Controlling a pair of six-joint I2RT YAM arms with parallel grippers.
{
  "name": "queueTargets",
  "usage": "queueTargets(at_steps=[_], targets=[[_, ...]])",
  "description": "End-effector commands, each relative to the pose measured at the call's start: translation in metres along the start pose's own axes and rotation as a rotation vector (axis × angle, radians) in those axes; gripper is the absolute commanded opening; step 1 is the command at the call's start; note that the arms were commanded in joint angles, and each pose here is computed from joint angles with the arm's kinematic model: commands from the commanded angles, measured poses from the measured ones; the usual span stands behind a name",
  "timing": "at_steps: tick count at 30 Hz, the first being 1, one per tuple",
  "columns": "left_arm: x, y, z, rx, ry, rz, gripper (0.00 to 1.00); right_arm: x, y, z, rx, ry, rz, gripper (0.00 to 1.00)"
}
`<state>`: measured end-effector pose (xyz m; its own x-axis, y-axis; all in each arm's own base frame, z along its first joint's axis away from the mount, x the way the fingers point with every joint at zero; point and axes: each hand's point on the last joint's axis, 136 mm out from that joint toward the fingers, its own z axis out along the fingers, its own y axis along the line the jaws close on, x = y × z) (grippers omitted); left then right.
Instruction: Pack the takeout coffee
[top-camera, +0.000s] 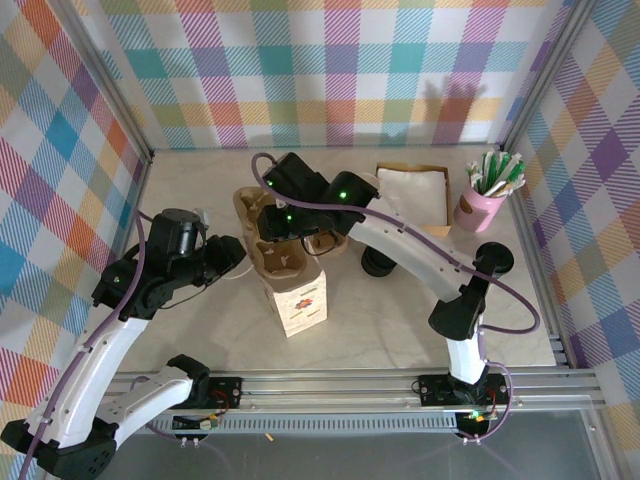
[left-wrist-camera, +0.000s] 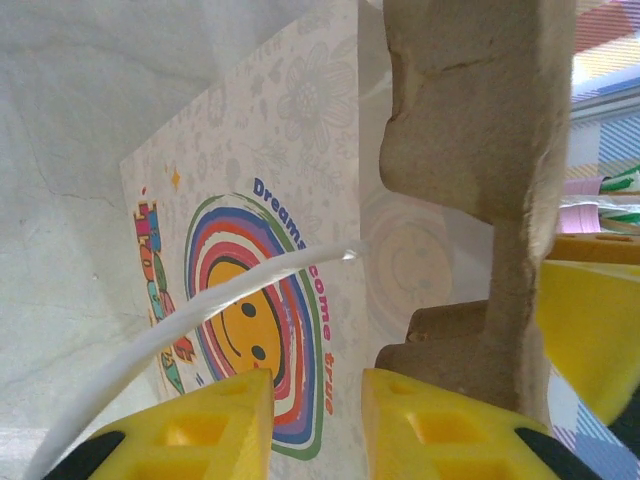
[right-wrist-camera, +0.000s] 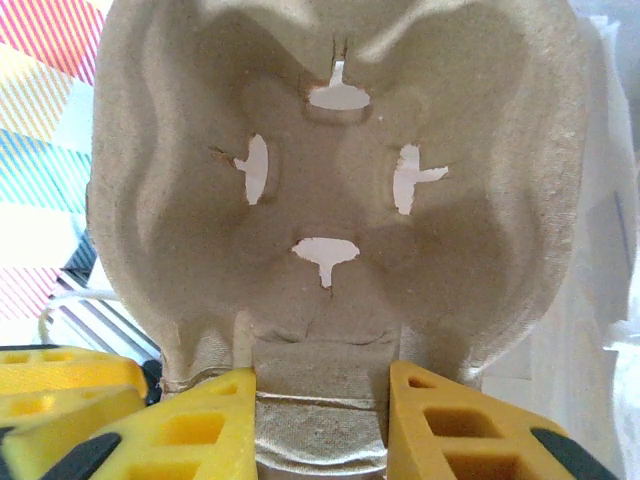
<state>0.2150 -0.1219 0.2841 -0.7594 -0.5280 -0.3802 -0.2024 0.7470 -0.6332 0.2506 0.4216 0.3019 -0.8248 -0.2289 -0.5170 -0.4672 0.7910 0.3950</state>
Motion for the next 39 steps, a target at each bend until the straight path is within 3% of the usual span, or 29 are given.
queueTargets(at_steps=[1,18,39], targets=[[-0.003,-0.001,-0.008,-0.008,-0.016,0.007,0.29,0.002,0.001,-0.018,0.022,-0.028,-0.052,0.31],[-0.007,0.004,-0.002,-0.057,-0.021,0.018,0.25,0.008,0.005,-0.029,0.083,-0.045,-0.146,0.3],[-0.008,0.001,-0.001,-0.056,-0.017,0.042,0.25,0.021,-0.003,-0.012,0.147,0.008,-0.193,0.3]])
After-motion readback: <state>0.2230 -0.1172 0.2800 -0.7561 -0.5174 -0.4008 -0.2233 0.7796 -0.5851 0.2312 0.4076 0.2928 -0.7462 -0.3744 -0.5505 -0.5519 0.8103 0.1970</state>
